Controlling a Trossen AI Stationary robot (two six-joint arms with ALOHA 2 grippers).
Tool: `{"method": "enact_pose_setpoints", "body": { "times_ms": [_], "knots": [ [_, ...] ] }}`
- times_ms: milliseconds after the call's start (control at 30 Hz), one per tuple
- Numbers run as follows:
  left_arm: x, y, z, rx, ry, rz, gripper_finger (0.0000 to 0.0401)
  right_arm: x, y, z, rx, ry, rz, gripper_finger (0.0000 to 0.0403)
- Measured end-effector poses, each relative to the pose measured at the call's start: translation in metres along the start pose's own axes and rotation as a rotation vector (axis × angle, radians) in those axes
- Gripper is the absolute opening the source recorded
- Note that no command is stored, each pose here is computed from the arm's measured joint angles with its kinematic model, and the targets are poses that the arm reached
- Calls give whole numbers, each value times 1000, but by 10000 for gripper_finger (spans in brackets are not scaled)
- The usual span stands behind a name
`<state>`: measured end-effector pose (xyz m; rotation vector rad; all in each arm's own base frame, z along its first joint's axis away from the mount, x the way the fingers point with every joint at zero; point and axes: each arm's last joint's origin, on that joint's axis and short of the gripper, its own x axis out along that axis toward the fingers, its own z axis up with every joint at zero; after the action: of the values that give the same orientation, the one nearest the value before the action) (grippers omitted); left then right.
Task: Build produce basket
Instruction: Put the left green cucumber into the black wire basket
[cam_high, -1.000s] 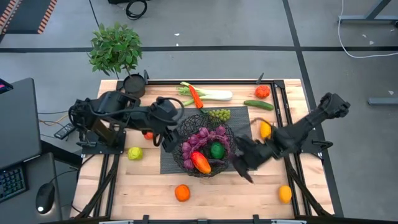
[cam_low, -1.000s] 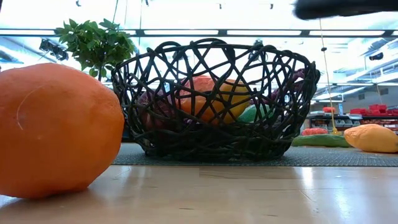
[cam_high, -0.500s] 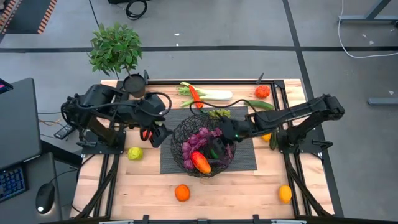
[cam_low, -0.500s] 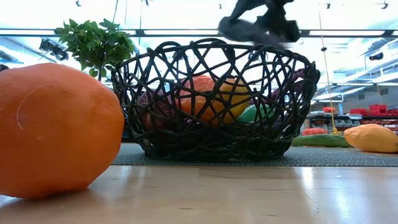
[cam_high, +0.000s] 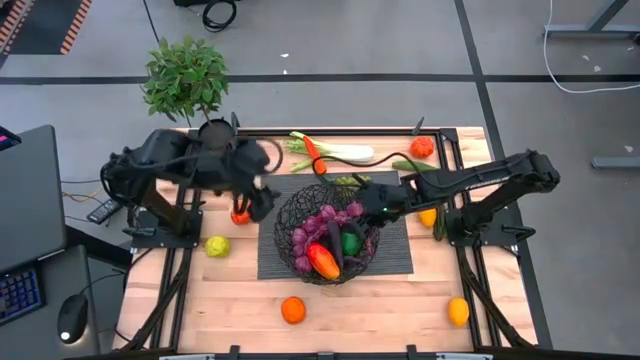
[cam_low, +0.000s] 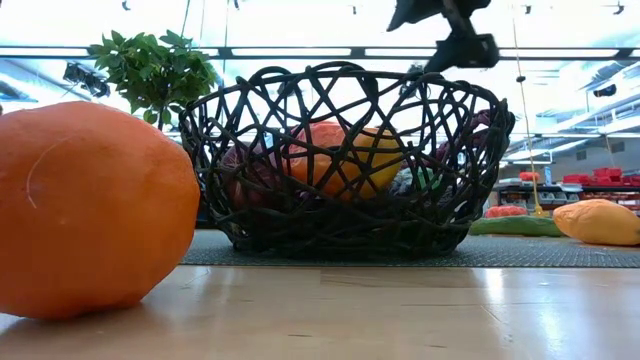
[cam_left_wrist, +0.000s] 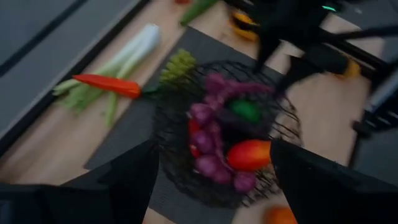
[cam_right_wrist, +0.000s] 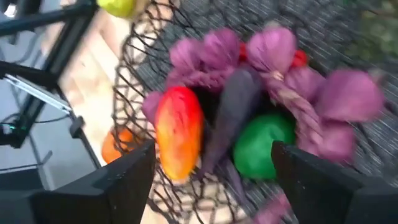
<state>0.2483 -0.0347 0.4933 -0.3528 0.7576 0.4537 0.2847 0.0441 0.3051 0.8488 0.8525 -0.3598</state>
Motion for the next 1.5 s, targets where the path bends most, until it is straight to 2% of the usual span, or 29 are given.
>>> {"method": "enact_pose_setpoints", "body": {
  "times_ms": [233, 367, 533, 633, 733, 867, 1133, 1233, 1400, 1500],
  "knots": [
    [0, 48, 22, -149, -36, 88, 309, -11, -5, -16, -21, 64, -74, 314],
    [23, 65, 24, -170, 31, 170, 309, -15, -3, -24, -27, 59, -93, 312],
    [76, 84, -9, -114, 279, 295, 309, -20, -1, -35, -46, 65, -109, 311],
    [105, 104, -37, -136, 438, 356, 309, -23, -1, -41, -52, 75, -128, 311],
    [129, 129, -61, -246, 549, 368, 309, -25, 0, -44, -63, 67, -138, 311],
    [150, 155, -82, -492, 555, 356, 309, -25, 0, -46, -76, 65, -143, 311],
    [167, 188, -101, -872, 503, 471, 311, -26, 2, -52, -123, 70, -140, 311],
    [172, 195, -101, -993, 444, 494, 311, -27, 4, -58, -153, 62, -147, 311],
    [182, 203, -96, -1129, 314, 470, 311, -29, 4, -65, -187, 50, -179, 311],
    [191, 213, -104, -1206, 279, 492, 311, -30, 0, -65, -206, 41, -221, 311]
  ]
}}
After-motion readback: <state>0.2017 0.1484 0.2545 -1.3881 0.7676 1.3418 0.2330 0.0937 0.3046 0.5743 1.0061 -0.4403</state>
